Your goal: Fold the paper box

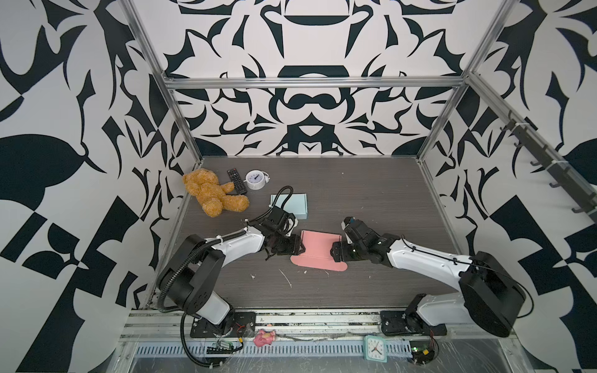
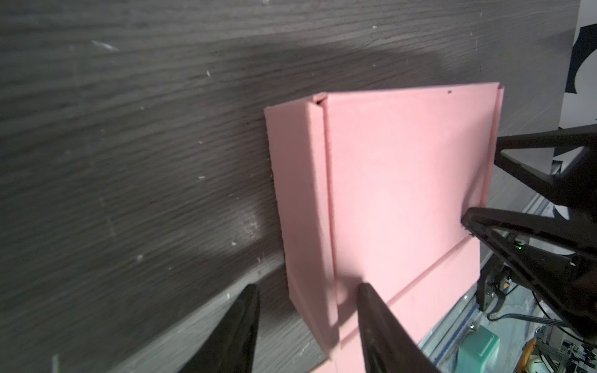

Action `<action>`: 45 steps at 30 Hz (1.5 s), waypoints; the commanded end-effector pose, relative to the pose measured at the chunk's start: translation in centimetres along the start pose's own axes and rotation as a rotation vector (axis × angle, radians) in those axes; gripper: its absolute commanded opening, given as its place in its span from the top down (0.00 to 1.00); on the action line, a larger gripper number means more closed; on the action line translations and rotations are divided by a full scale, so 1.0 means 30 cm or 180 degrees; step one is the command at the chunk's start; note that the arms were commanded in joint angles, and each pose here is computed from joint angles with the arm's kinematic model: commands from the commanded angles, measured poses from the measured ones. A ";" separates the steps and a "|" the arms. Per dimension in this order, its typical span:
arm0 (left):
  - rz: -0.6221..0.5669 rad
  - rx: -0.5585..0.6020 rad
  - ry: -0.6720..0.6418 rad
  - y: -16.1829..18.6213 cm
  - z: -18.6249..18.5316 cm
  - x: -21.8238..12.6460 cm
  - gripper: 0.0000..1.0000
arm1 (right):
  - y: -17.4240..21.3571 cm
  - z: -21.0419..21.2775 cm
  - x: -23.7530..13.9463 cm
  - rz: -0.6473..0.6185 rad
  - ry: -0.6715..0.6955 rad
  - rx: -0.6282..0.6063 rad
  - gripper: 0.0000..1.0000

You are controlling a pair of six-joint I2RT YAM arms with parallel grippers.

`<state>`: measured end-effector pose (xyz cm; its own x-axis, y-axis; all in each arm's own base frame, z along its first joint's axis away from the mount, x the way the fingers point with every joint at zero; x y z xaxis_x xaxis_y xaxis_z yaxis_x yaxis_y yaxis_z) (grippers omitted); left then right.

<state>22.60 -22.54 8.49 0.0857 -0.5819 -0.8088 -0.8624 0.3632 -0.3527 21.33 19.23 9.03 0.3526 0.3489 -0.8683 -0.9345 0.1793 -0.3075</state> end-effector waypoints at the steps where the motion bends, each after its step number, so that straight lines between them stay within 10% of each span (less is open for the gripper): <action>1: 0.0024 -0.0024 -0.0063 0.018 0.006 -0.003 0.48 | -0.010 -0.014 -0.020 -0.0054 0.0127 -0.0011 0.09; 45: 0.0013 0.0281 -0.0091 0.104 -0.149 -0.111 0.41 | 0.120 0.073 -0.135 -0.0020 -0.0109 -0.0061 0.08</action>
<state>17.90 -23.22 13.21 0.1169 -0.5875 -0.8008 -0.7986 0.4237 -0.4274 16.39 20.28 12.22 0.3363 0.3785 -0.8623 -0.9417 0.1433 -0.3044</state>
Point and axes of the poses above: each gripper's point midway between its finger pads, its own x axis out along the fingers, its own z axis along the line the jaws close on, y = z × x, the point moved 5 cm from there along -x, back along the fingers, and after that the axes turned 14 degrees about x, right-handed, at the moved point
